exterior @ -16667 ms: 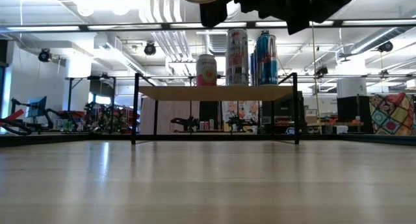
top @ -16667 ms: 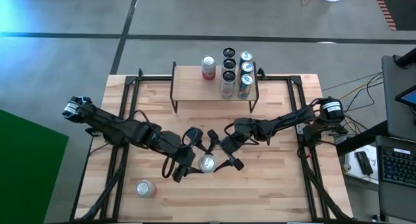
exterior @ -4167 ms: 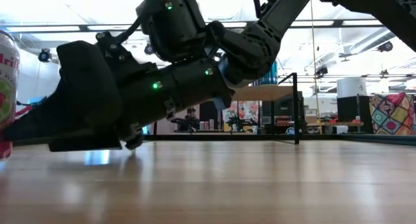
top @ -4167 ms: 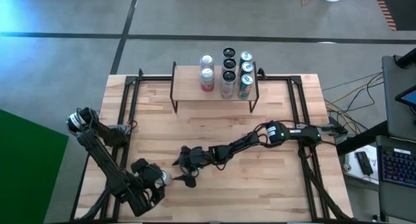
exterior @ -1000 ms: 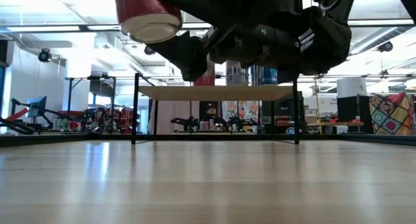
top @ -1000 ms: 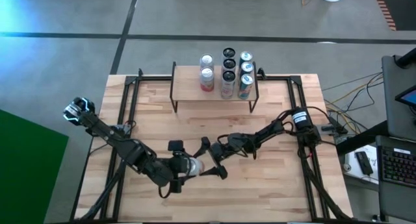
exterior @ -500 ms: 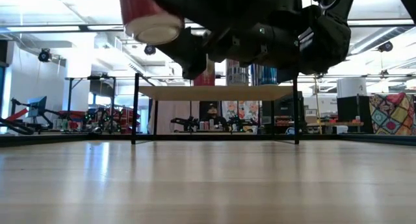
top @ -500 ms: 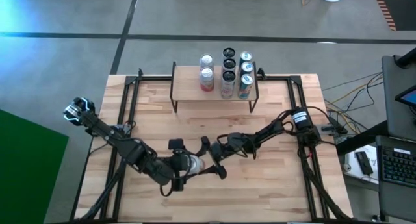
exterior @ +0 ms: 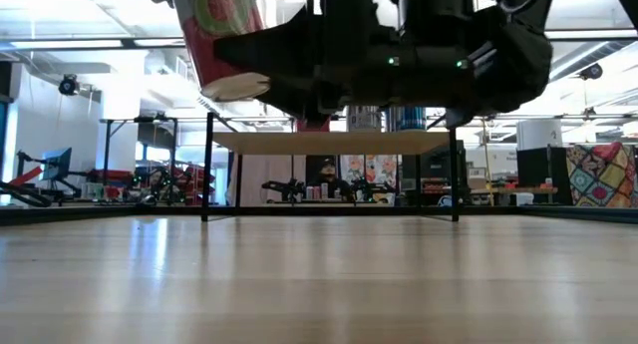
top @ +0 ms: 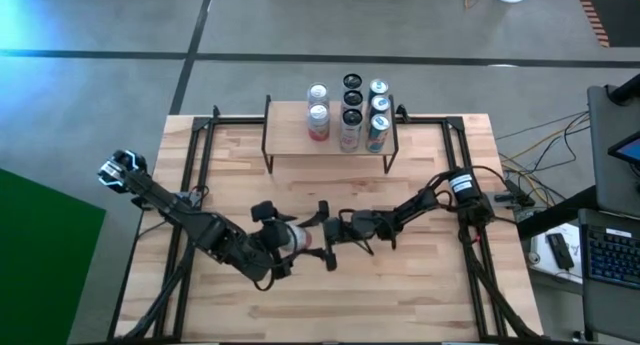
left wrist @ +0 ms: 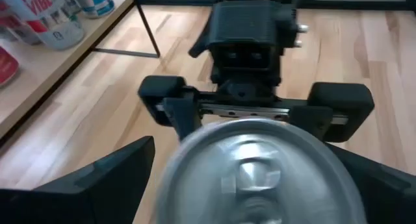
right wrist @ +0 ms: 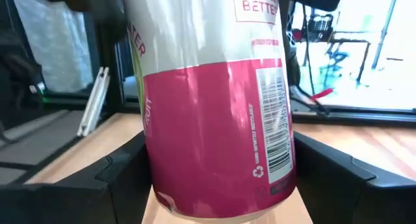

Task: Place canned beverage on shelf
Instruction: Put the top pink white soda can on the shelf aligned with the other pink white soda cans

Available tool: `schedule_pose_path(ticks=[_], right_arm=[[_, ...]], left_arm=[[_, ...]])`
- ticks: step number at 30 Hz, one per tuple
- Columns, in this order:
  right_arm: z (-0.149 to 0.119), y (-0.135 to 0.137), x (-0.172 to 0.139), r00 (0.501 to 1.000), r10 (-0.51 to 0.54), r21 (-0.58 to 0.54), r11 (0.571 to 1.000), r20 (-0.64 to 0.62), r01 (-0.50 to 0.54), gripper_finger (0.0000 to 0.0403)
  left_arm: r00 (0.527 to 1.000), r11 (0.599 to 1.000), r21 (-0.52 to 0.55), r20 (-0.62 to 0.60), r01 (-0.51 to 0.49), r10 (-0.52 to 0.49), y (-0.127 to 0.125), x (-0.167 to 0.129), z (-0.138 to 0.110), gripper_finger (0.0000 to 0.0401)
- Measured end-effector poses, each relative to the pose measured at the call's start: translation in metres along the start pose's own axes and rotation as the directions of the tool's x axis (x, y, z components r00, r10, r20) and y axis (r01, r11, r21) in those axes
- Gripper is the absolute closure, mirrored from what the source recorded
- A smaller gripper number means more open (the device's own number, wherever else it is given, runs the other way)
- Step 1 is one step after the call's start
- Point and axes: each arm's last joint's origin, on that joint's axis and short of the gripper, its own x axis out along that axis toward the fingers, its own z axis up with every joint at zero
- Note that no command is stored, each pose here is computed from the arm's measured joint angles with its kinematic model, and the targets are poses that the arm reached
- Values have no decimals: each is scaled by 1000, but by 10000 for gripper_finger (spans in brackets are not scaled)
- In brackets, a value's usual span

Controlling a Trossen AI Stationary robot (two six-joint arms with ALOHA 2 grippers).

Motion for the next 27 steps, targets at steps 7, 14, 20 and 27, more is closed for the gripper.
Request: schedule_pose_path(ticks=[7,14,20,27], right_arm=[[3,-1,-11,994,-2,6,1000,106,2,105],[4,-17,-26,977,76,77,993,200,-93,104],[2,-17,-26,980,77,59,994,183,-89,103],[2,-17,-26,981,70,27,997,181,-76,103]], left_arm=[[1000,1000,-12,18,10,-10,5,-8,6,28],[1000,1000,23,19,5,-6,6,-8,6,28],[998,999,39,60,6,-9,6,-6,12,28],[997,999,41,72,-4,1,8,-4,15,42]])
